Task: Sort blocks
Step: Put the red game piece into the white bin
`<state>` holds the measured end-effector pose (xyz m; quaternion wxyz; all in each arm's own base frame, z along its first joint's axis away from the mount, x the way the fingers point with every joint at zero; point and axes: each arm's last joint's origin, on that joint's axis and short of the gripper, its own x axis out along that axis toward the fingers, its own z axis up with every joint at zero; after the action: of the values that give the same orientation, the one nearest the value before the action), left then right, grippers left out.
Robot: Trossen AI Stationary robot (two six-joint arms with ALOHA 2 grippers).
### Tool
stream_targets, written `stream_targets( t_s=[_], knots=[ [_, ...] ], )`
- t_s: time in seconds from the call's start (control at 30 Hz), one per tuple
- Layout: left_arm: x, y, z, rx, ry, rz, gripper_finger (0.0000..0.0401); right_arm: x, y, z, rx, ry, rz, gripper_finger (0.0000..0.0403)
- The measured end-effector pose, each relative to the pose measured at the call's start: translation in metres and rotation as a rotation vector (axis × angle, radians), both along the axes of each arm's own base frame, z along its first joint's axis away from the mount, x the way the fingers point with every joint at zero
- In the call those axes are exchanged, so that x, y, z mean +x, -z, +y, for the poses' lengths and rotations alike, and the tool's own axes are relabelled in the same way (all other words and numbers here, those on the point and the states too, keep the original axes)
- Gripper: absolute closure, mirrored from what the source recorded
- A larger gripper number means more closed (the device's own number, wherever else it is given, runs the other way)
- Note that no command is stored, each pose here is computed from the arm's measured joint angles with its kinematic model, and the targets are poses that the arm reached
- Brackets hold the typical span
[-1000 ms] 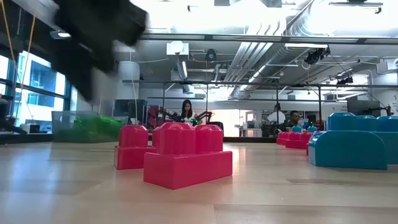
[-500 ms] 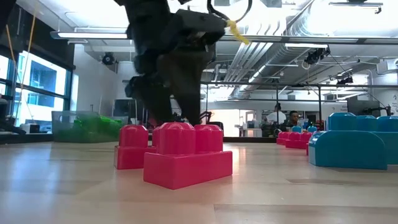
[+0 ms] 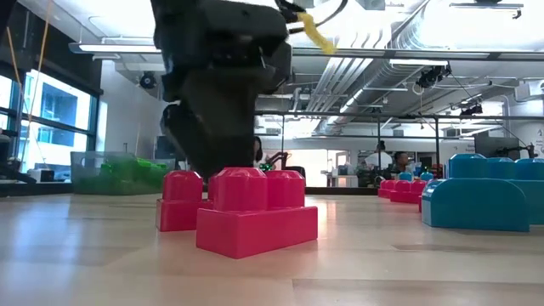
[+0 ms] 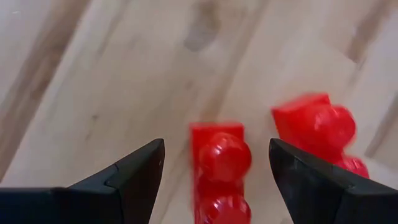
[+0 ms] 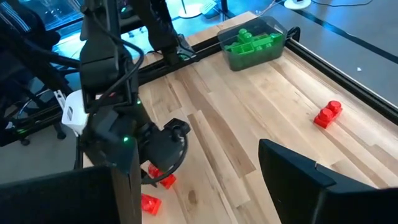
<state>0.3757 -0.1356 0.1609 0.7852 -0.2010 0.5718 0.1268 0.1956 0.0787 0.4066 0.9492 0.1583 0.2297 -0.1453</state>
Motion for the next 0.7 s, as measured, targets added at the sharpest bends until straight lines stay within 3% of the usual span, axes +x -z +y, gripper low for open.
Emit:
stream_targets(
  t_s=[0.17,0.5,0.7],
  knots=[
    [-0.0019,0.0002,-0.0037,0.011,0.048,0.006,0.0125,0.0001,0.0001,-0.0004,0.0,0.002,0.001,0.0188],
    [-0.0009,0.0007,0.0025,0.009,-0.01,0.015,0.0125,-0.0003,0.0007,-0.0005,0.015,0.013,0.003,0.0188],
    [-0.0037,0.0014,-0.003,0.022,0.012,0.022,0.0125,-0.0005,0.001,-0.0007,0.013,0.013,0.008,0.0188]
  ],
)
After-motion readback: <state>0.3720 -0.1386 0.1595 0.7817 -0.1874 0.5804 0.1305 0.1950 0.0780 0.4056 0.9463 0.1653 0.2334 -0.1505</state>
